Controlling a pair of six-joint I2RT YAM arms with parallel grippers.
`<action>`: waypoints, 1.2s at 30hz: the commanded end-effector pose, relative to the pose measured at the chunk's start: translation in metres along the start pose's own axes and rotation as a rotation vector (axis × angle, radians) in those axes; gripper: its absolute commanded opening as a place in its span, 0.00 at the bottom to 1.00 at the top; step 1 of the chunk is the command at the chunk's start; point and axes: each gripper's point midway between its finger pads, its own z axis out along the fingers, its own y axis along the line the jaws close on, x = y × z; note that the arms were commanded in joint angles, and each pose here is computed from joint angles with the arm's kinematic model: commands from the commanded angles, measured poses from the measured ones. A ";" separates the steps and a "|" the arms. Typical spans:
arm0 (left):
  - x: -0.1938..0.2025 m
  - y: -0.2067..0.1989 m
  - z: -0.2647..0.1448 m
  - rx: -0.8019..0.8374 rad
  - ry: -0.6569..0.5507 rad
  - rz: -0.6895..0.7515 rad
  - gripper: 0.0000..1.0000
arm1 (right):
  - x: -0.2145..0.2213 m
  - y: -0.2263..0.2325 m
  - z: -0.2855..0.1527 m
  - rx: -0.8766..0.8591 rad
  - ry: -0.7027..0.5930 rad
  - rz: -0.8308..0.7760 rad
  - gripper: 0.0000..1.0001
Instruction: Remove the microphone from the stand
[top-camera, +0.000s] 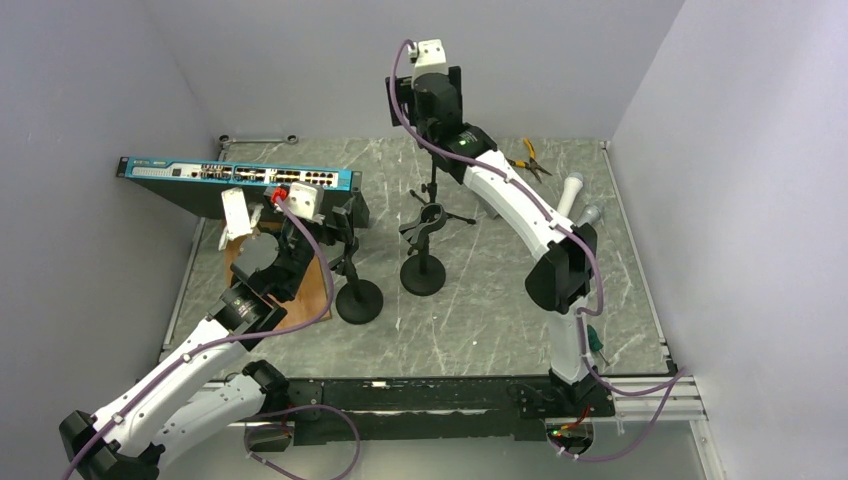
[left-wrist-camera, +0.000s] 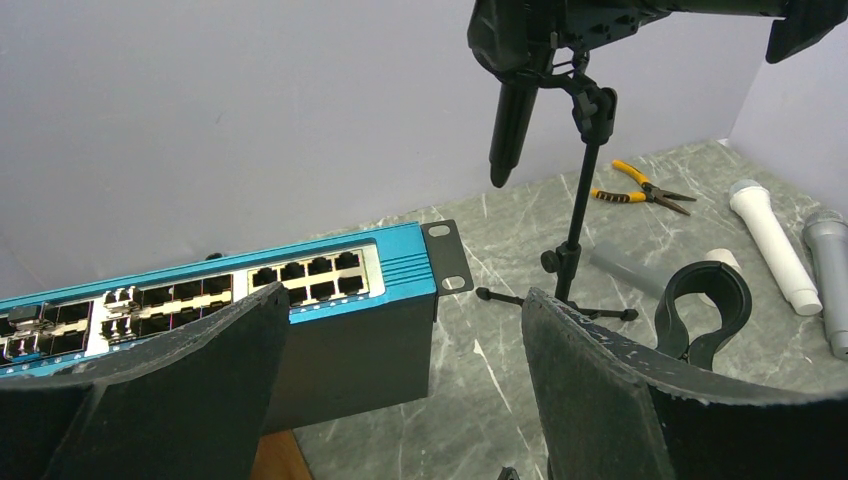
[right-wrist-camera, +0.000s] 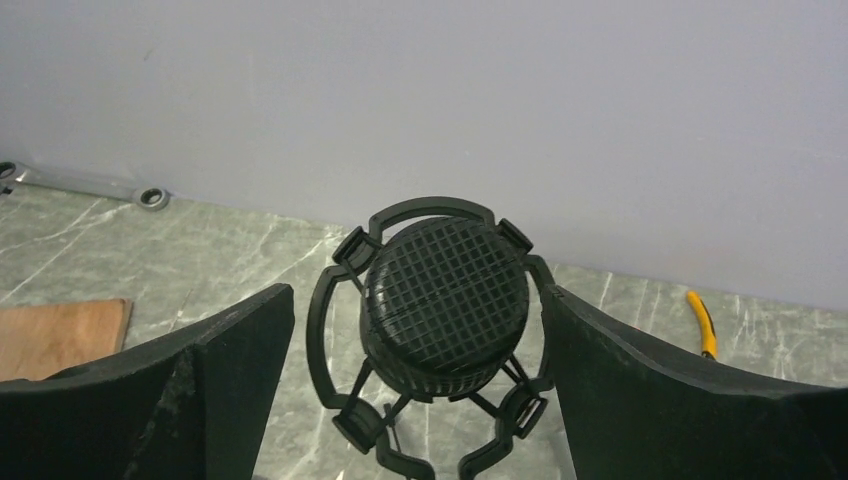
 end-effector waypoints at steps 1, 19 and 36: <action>-0.029 0.002 -0.001 0.002 -0.067 -0.039 0.89 | -0.045 -0.018 -0.020 0.007 -0.075 0.050 0.94; -0.031 0.003 -0.002 0.001 -0.072 -0.039 0.89 | -0.046 -0.027 -0.024 -0.055 -0.071 0.109 0.66; -0.033 0.003 -0.003 0.004 -0.076 -0.039 0.89 | -0.042 -0.016 -0.006 -0.093 -0.047 0.095 0.29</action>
